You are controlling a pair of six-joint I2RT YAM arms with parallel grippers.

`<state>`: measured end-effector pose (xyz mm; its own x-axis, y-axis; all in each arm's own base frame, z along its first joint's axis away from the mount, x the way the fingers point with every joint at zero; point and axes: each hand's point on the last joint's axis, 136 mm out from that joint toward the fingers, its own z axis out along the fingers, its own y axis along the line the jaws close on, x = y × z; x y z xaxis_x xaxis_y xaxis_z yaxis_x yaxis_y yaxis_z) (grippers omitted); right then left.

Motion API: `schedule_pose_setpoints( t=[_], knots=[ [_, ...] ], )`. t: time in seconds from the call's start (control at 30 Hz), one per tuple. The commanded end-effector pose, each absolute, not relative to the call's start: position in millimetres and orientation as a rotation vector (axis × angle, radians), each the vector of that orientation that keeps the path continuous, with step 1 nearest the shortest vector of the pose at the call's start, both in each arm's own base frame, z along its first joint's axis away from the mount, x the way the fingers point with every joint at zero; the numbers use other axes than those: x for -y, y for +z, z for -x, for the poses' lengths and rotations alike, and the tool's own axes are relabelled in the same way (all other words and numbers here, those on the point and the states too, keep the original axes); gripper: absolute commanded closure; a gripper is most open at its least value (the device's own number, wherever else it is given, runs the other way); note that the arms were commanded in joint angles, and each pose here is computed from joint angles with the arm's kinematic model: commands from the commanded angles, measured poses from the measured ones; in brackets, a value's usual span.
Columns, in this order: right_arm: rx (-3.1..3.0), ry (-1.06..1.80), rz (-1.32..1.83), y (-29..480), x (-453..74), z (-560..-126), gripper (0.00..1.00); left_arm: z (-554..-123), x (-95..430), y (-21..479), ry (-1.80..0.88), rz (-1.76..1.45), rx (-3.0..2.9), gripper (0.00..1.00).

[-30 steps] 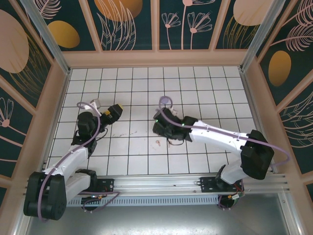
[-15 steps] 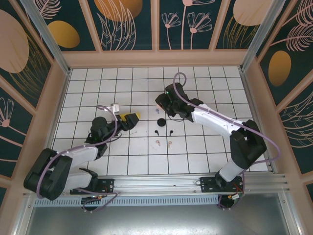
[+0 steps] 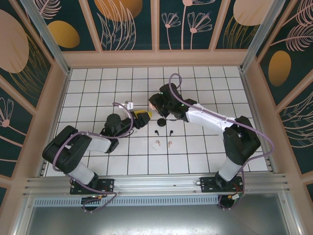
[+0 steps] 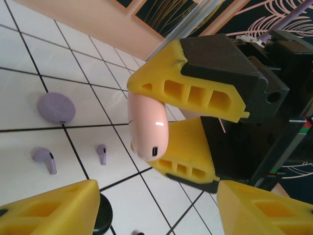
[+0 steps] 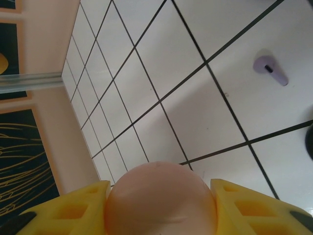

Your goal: Insert the wireless bluetooth earbuds into the charging case

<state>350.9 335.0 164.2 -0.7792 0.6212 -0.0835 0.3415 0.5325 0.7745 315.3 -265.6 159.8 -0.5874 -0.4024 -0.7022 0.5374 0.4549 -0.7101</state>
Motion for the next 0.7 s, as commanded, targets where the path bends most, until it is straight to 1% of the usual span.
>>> schedule_pose_setpoints(
  t=[0.0, 0.37, 0.67],
  knots=[
    [-2.389, 1.182, -0.784, 181.6, -350.3, -355.8, 0.65, -322.1, 269.5, 182.5, -1.294, -0.13, -1.681, 0.39],
    [-2.397, 1.191, -0.767, 182.7, -358.4, -349.8, 0.65, -330.7, 270.1, 183.4, -1.277, -0.113, -1.664, 0.48],
    [-2.408, 1.192, -0.758, 179.7, -360.8, -345.8, 0.65, -336.2, 272.4, 186.8, -1.279, -0.107, -1.648, 0.61]
  ],
)
